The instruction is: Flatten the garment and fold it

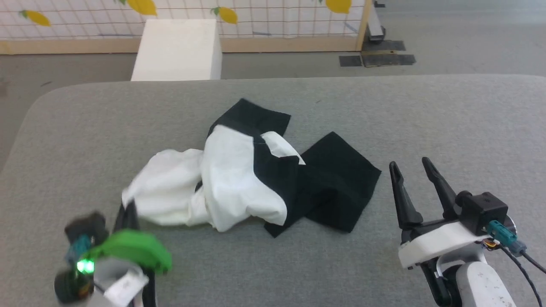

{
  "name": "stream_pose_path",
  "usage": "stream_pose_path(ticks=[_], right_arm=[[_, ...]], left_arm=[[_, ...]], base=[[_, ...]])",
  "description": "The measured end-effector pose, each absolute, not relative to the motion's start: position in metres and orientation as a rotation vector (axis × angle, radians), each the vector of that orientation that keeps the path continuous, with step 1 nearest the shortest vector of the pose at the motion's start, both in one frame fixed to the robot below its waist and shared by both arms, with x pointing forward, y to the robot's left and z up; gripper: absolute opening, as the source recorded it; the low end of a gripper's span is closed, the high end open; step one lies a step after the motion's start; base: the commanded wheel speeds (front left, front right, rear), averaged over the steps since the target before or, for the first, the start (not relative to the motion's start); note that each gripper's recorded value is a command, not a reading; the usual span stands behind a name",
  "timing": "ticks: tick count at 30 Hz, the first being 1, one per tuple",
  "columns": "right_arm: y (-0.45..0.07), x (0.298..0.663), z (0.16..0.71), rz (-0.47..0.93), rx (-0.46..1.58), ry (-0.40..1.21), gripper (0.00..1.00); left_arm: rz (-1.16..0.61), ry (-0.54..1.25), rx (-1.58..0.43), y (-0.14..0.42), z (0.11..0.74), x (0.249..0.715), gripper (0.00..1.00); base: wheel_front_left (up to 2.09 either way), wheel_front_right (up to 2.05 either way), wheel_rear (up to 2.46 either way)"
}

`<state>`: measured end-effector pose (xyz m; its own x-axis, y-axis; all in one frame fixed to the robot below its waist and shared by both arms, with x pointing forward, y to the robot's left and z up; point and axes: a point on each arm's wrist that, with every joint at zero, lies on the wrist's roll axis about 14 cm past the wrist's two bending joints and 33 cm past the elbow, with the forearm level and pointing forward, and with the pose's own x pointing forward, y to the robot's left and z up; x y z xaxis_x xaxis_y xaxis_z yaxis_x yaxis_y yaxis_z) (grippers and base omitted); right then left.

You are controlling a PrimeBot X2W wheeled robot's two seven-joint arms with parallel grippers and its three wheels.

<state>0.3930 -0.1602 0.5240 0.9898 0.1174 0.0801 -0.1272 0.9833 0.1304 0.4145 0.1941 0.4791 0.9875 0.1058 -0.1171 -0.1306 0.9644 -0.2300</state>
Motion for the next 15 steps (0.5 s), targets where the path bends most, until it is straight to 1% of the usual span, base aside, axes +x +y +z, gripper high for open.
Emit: stream_pose_path(ticks=[2,3,4,5,7,9,11,13,15], right_arm=[[-0.157,0.395,0.525,0.132,0.136,-0.074,1.00],[-0.155,0.396,0.525,0.138,0.136,-0.074,1.00],[-0.154,0.398,0.525,0.143,0.135,-0.072,1.00],[-0.152,0.399,0.525,0.147,0.136,-0.071,1.00],[-0.148,0.401,0.524,0.158,0.134,-0.067,1.00],[-0.144,0.403,0.523,0.170,0.133,-0.061,1.00],[-0.139,0.405,0.521,0.185,0.129,-0.052,1.00],[-0.133,0.407,0.517,0.202,0.122,-0.031,1.00],[-0.125,0.408,0.509,0.226,0.109,0.017,1.00]], left_arm=[[0.146,0.220,-0.254,0.200,0.455,0.393,0.00],[0.156,0.313,-0.280,0.201,0.437,0.380,0.00],[0.159,0.391,-0.308,0.199,0.423,0.367,0.52],[0.153,0.431,-0.327,0.196,0.416,0.359,1.00],[0.149,0.414,-0.357,0.193,0.423,0.358,1.00],[0.172,0.297,-0.390,0.199,0.446,0.366,1.00],[0.209,0.117,-0.389,0.212,0.479,0.375,1.00],[0.226,0.011,-0.376,0.221,0.498,0.379,1.00],[0.231,-0.055,-0.349,0.224,0.512,0.382,1.00]], base=[[0.00,0.00,0.00],[0.00,0.00,0.00],[0.00,0.00,0.00],[0.00,0.00,0.00],[0.00,0.00,0.00],[0.00,0.00,0.00],[0.00,0.00,0.00],[0.00,0.00,0.00],[0.00,0.00,0.00]])
